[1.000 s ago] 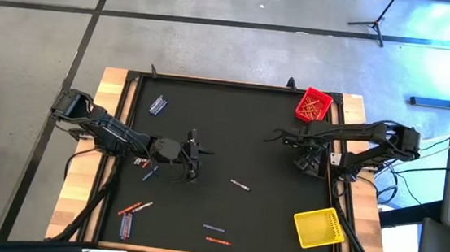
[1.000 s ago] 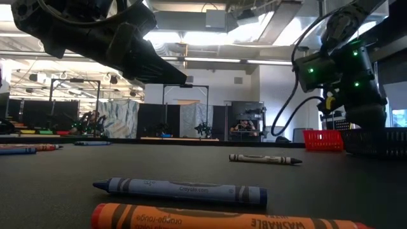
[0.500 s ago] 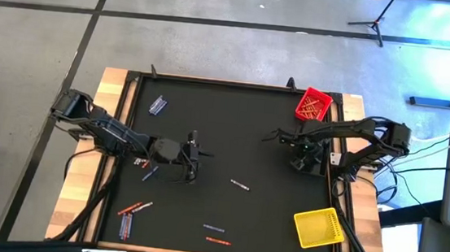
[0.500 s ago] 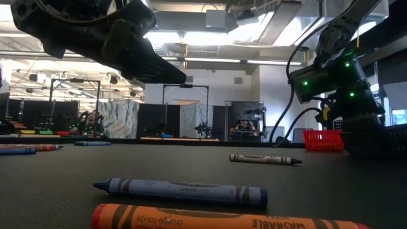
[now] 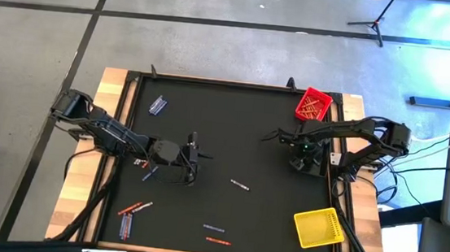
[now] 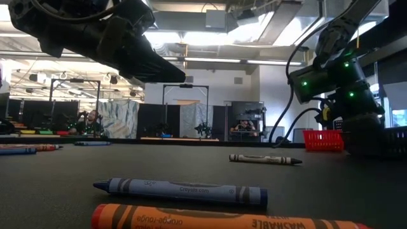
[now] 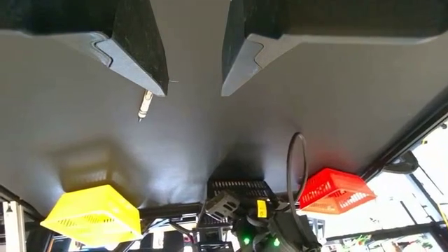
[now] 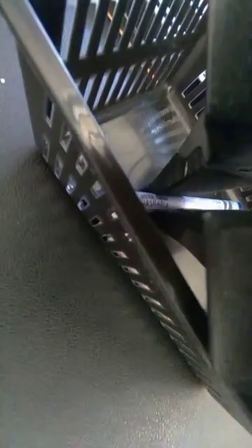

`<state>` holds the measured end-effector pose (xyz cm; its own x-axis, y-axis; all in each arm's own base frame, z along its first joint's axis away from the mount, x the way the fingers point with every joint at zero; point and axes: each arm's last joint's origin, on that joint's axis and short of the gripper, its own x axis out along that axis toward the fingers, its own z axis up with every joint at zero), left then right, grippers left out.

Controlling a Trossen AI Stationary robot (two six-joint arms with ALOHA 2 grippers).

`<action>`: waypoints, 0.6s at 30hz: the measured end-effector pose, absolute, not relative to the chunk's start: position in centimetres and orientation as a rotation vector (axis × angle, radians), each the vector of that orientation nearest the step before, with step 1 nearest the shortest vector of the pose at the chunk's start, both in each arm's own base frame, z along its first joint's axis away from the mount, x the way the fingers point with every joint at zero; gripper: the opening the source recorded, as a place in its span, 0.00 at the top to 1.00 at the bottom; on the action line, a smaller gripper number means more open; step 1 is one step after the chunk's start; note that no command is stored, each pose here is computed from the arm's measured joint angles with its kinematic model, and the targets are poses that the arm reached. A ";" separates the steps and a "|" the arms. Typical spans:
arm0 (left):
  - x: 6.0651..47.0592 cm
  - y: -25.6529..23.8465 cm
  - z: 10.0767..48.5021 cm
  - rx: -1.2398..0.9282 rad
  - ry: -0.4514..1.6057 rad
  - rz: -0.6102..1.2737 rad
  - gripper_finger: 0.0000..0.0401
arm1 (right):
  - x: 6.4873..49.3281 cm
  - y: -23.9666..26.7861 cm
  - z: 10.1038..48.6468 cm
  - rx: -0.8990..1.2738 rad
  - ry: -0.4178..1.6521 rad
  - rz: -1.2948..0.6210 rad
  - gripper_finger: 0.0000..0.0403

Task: Sort crayons
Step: Put the blue crayon from the black bin to the yellow bin

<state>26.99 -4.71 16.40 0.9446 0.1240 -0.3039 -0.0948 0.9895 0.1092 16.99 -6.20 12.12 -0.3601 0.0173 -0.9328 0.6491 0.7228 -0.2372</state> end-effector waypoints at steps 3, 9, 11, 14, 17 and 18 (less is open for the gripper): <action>27.0 -4.9 16.4 0.091 0.315 0.107 0.69 | 17.0 -6.2 12.3 0.521 1.836 -0.730 0.93; 26.9 -5.0 16.4 0.092 0.315 0.103 0.69 | 17.4 -6.5 14.2 0.457 1.777 -0.766 0.98; 26.9 -5.0 16.4 0.092 0.315 0.105 0.69 | 17.4 -6.6 15.0 0.461 1.747 -0.777 0.98; 26.9 -5.0 16.4 0.092 0.315 0.104 0.69 | 17.3 -6.6 16.0 0.453 1.733 -0.789 0.96; 26.9 -5.0 16.4 0.091 0.314 0.104 0.69 | 17.0 -6.5 16.8 0.451 1.732 -0.793 0.97; 26.9 -5.0 16.4 0.090 0.314 0.104 0.69 | 16.9 -6.4 17.0 0.451 1.728 -0.794 0.97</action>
